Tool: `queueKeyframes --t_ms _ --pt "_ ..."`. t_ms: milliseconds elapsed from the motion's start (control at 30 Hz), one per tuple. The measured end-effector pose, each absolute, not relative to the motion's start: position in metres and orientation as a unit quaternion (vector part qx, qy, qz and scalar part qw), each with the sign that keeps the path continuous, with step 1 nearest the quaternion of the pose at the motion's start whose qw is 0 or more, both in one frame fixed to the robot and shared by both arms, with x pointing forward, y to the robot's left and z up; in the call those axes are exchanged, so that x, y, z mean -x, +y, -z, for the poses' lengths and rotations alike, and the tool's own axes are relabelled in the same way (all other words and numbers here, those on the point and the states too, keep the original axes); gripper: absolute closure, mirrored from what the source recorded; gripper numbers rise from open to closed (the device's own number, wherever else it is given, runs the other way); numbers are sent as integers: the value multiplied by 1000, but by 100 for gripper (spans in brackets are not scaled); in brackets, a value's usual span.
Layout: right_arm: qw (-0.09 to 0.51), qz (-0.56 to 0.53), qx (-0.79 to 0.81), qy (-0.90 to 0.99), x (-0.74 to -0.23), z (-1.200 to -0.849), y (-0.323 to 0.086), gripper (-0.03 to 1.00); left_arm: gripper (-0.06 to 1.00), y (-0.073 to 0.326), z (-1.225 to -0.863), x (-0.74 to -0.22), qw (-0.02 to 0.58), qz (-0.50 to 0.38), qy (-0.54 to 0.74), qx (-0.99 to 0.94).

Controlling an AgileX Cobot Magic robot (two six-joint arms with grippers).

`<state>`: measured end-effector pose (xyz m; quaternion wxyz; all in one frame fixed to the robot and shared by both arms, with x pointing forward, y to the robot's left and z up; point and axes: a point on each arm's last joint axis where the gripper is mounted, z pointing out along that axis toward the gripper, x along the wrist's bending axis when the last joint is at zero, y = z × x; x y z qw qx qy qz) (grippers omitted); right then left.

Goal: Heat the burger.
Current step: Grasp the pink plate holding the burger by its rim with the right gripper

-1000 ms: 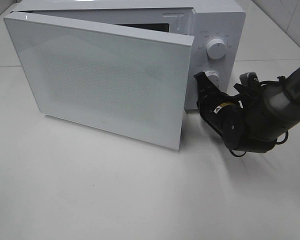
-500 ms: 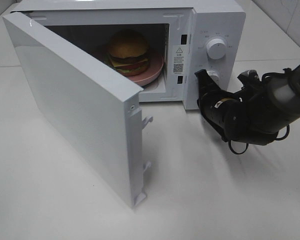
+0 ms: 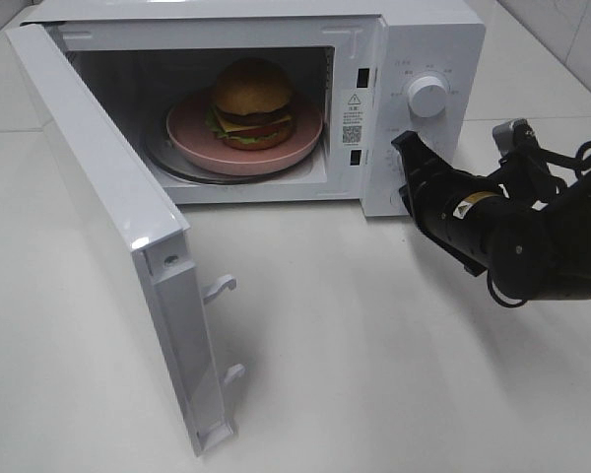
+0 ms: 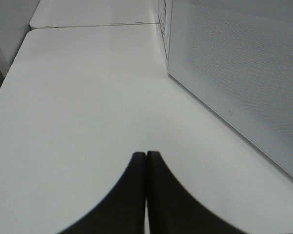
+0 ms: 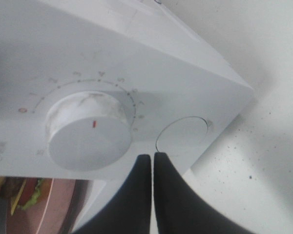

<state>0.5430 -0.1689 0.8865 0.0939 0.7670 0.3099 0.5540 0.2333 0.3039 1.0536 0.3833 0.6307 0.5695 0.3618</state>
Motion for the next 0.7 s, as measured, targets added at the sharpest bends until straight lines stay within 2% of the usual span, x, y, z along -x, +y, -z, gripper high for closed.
queueKeyframes --t_ms 200,467,533,700 --pt "104 -553 -744 361 -528 -894 -172 95 94 304 -1054 -233 383 -362 570 -631" --pt "164 -562 -593 553 -520 -908 -157 94 94 304 -1054 -233 383 -362 570 -631" --pt "194 -562 -512 620 -515 -916 -151 94 94 304 -1054 -233 383 -362 570 -631" --pt "215 -551 -475 652 -513 -921 -150 94 94 304 -1054 -233 383 -362 570 -631"
